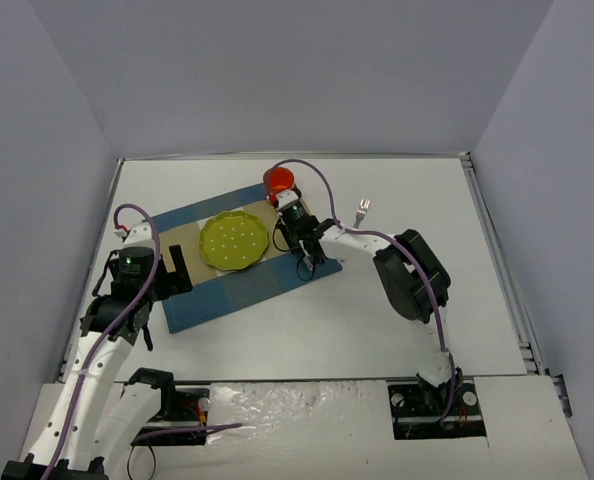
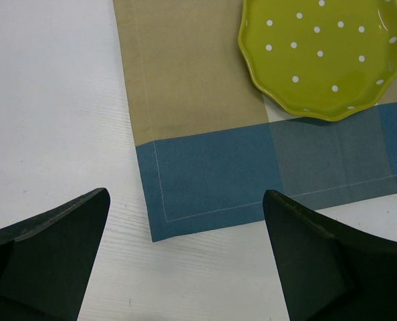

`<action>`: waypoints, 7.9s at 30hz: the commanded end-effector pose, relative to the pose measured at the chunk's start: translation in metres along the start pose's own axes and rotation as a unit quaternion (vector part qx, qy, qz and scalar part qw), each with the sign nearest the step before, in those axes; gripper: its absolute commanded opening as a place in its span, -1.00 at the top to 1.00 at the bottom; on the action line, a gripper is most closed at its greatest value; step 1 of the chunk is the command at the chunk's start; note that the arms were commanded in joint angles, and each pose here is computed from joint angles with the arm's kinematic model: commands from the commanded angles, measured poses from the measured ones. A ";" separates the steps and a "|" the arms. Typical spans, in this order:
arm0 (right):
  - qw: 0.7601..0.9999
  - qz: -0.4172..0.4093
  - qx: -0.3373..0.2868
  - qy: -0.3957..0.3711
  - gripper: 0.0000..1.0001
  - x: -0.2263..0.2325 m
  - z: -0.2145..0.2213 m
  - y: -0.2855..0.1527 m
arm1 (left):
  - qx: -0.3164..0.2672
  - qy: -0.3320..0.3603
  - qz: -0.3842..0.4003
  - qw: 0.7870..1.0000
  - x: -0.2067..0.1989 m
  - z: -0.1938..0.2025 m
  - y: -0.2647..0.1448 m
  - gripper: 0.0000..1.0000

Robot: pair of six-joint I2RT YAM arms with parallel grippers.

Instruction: Set the dinner table for one person

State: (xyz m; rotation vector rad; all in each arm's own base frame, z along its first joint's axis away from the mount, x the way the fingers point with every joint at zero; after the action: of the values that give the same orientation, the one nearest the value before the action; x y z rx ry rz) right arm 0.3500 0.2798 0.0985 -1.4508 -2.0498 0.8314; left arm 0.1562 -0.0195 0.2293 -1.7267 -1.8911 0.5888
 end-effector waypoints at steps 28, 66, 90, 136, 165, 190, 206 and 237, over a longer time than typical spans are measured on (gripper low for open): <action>0.998 -0.016 -0.037 0.050 0.54 -0.004 -0.018 -0.017 | -0.028 -0.007 -0.005 1.000 0.000 -0.012 -0.002 -0.94; 0.924 0.200 -0.022 0.326 -0.13 -0.157 -0.038 0.002 | -0.012 -0.005 -0.005 1.000 -0.002 -0.010 0.002 -0.94; 0.928 0.168 -0.054 0.327 1.00 -0.152 -0.060 -0.037 | -0.022 -0.003 0.064 0.998 -0.025 -0.020 -0.004 -0.94; 0.923 -0.106 -0.128 0.348 1.00 0.014 -0.104 -0.168 | -0.089 -0.101 0.365 0.921 -0.233 -0.076 0.020 0.09; 0.919 -0.112 -0.125 0.357 1.00 0.012 -0.097 -0.169 | -0.070 -0.116 0.380 0.915 -0.232 -0.062 0.021 1.00; 0.929 -0.060 -0.177 0.320 -1.00 -0.044 -0.089 -0.220 | -0.136 -0.225 0.294 0.919 -0.138 -0.023 0.023 1.00; 0.947 -0.104 -0.140 0.268 -1.00 -0.089 -0.052 -0.244 | -0.165 -0.399 0.132 0.892 -0.038 0.020 0.067 1.00; 0.957 -0.140 -0.100 0.234 -1.00 -0.090 -0.034 -0.234 | -0.079 -0.422 0.114 0.896 -0.026 0.058 0.117 1.00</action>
State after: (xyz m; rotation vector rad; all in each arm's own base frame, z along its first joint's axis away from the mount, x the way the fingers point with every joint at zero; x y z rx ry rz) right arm 0.2441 0.1417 0.2823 -1.2792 -1.8954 0.1752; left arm 0.2018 -0.0359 0.0967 -1.8863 -2.2862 1.5719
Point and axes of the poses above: each gripper's point midway between its finger pads, its own y axis out along the fingers, its own x axis along the line the jaws close on, z = x × y, the point moved 10 cm from there along -y, back along the fingers, and after that the axes turned 13 degrees about y, right-handed, at the moved point
